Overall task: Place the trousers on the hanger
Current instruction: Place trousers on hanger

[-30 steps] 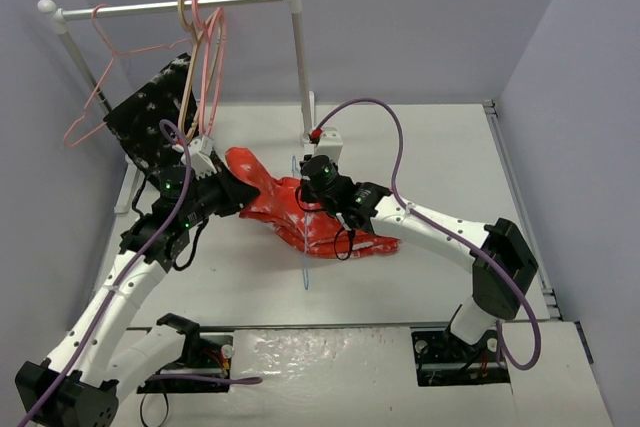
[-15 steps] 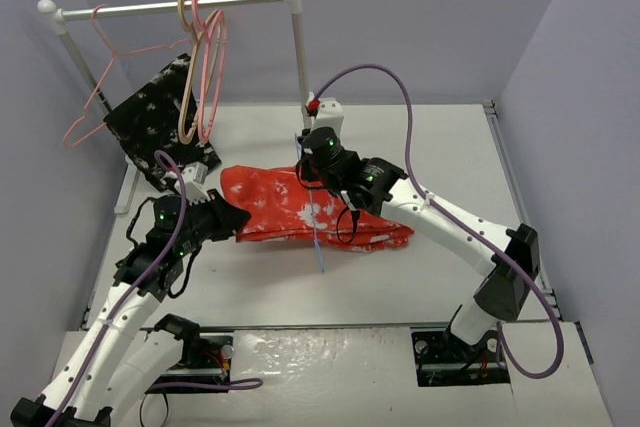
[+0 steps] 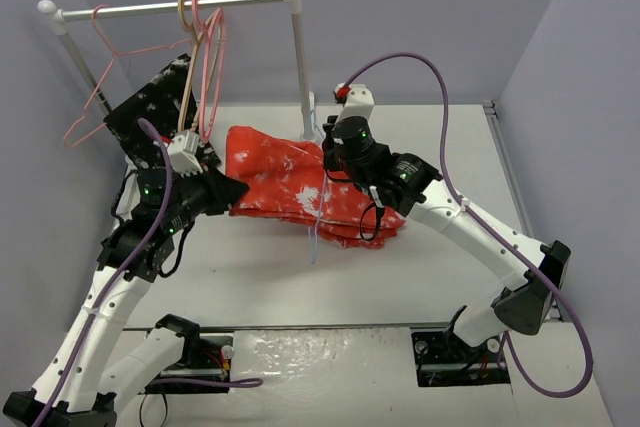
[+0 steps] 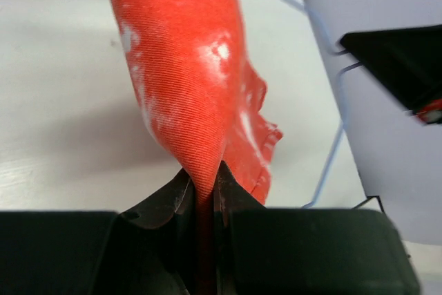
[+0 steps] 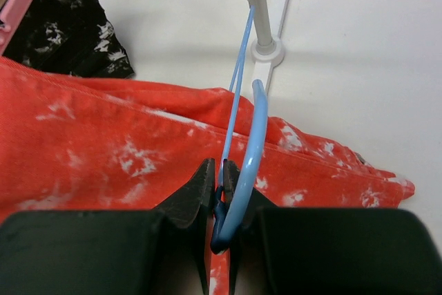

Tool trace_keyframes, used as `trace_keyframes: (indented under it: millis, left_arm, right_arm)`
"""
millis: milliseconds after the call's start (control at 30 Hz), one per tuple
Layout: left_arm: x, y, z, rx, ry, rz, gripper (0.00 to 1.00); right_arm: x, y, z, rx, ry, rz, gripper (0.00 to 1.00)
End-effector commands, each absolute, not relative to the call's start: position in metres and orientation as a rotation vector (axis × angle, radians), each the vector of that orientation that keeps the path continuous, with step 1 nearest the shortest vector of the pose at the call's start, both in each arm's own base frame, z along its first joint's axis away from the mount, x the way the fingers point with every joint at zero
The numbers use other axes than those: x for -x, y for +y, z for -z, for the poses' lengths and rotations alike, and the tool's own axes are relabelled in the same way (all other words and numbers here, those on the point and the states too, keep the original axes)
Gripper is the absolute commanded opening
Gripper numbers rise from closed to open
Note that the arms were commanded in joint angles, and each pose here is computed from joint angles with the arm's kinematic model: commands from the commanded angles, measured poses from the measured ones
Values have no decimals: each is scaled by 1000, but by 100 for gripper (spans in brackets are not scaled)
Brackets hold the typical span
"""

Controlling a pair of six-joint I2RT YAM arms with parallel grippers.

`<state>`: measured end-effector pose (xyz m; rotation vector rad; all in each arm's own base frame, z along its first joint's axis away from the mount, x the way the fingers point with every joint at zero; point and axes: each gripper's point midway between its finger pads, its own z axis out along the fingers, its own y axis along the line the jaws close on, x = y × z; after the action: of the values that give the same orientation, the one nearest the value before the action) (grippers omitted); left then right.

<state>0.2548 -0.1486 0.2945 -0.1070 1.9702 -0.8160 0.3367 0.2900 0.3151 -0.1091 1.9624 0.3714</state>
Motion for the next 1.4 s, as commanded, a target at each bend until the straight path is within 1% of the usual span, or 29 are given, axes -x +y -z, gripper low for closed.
trace_keyframes:
  millis: [0,200,467,1133,1367]
  left_arm:
    - [-263,-159,-378,77,1764,927,0]
    - [-266,-170,-408,69,1706,1023,0]
    - [-267,-174,-422,62,1671,1052,0]
    - [-254,-185,-415,-11,1617,1111,0]
    - [-252,-185,-413,-28,1617,1098,0]
  right_arm:
    - [-343,281,-343,-3,1850,-429,0]
    - [-345,289,-326,-10,1853,-467,0]
    - [-348,295,-309,-21,1875,-477,0]
    - [-357,289,-285,-170,1911,-439,0]
    - [-356,293,-291,-144,1907,-457,0]
